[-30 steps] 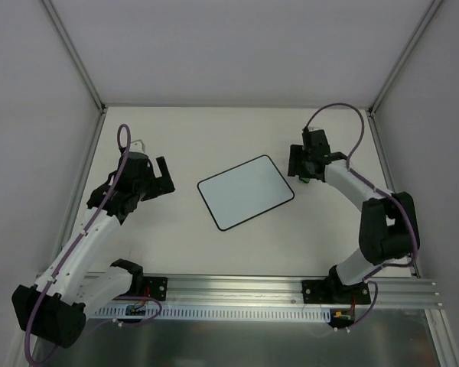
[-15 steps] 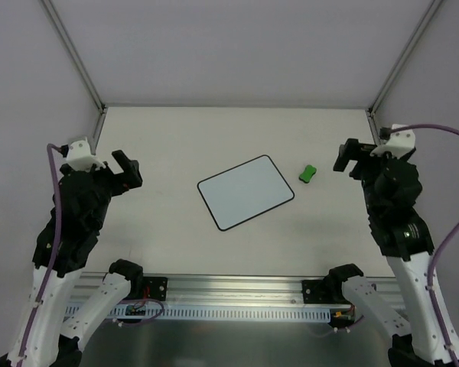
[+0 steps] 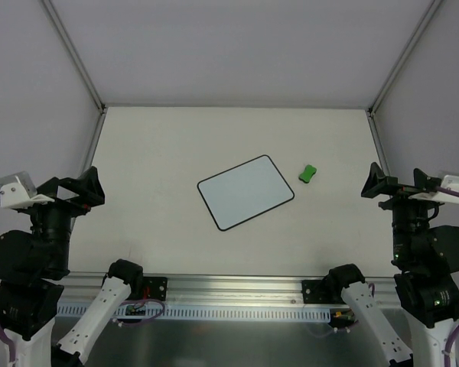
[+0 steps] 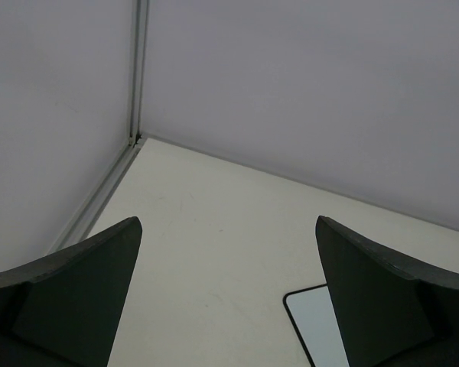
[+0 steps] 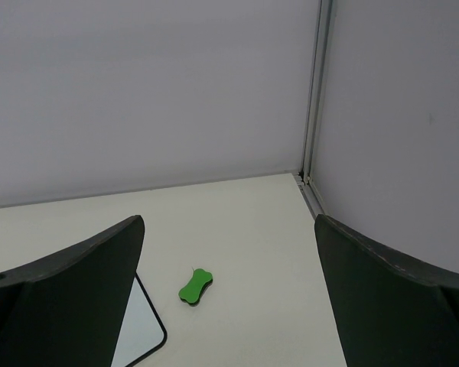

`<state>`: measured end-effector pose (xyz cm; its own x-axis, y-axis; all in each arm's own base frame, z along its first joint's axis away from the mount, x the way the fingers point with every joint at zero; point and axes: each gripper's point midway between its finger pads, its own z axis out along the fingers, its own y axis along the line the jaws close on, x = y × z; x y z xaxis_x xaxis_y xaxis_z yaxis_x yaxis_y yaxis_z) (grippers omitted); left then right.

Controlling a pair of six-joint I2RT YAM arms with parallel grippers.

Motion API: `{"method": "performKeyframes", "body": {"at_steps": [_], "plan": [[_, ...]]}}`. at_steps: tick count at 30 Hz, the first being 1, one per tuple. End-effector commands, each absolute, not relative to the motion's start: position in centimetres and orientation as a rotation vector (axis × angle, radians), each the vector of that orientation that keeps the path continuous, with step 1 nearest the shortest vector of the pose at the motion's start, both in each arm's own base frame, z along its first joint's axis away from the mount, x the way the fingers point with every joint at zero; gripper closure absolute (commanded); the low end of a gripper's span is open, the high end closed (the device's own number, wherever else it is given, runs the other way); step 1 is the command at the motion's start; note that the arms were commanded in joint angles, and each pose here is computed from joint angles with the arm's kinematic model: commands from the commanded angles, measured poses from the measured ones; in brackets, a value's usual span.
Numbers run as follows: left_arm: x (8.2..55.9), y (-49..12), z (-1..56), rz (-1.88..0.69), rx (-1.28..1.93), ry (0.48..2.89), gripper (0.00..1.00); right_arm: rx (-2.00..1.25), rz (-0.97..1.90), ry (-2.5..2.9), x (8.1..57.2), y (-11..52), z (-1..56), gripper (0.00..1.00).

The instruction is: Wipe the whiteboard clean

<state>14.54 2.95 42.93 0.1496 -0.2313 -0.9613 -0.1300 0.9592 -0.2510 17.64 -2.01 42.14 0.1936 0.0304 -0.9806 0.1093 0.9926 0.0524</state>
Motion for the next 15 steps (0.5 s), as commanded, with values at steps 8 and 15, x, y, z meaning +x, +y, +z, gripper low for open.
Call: {"method": "performKeyframes", "body": {"at_steps": [8,15], "plan": [[14.16,3.44,43.32,-0.050,-0.309,1.410,0.01,0.059,-0.047,1.377,17.91,-1.24,42.06,0.01],[14.53,3.11,43.01,-0.063,-0.309,1.422,0.01,0.055,-0.048,1.376,17.94,-1.19,42.18,0.01]]}}
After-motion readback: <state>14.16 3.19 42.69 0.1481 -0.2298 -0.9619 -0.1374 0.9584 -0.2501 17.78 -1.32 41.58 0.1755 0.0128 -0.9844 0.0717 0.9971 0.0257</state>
